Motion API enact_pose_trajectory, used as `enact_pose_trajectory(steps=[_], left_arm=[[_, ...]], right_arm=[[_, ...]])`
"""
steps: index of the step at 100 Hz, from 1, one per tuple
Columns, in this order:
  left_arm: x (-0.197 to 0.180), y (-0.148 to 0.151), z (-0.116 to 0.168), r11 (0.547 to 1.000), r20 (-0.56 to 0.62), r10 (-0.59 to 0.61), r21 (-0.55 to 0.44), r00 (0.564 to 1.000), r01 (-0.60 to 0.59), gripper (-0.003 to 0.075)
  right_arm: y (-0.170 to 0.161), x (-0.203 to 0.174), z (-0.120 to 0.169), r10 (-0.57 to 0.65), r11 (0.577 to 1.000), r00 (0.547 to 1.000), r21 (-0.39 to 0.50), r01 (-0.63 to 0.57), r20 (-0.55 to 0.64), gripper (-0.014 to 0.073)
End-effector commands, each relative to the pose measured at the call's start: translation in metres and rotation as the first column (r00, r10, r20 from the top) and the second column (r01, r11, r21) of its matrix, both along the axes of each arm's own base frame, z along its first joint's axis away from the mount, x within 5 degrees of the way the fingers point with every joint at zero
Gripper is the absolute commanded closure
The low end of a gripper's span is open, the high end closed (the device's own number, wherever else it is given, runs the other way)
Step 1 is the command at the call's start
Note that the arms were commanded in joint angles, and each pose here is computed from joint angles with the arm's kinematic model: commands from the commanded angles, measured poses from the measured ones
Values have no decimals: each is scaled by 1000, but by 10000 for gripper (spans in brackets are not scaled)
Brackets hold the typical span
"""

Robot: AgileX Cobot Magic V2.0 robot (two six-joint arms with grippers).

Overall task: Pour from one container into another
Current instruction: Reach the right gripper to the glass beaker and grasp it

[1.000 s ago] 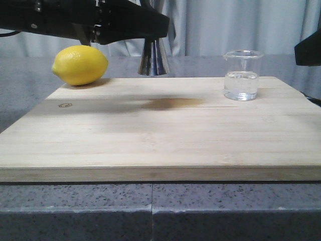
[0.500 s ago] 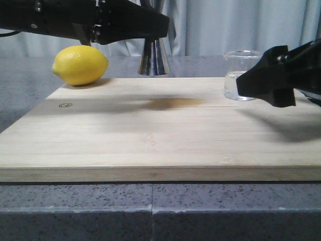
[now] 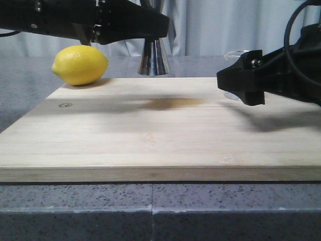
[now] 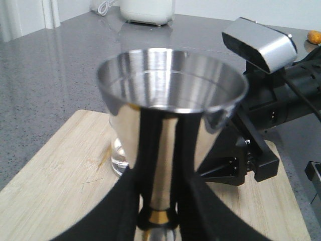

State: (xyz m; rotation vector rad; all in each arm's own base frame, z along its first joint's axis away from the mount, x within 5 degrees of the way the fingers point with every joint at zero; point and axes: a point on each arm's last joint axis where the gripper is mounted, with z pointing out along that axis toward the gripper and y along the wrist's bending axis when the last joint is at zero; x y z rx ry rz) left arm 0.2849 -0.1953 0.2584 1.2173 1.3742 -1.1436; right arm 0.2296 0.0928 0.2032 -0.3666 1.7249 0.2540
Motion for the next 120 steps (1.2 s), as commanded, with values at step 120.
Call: enact_pose_trajectory(steps=[120], left_arm=[[-11, -1, 35, 987, 45, -56, -147, 997, 62, 647]], right_arm=[[3, 16, 9, -52, 994, 973, 110, 27, 225, 99]])
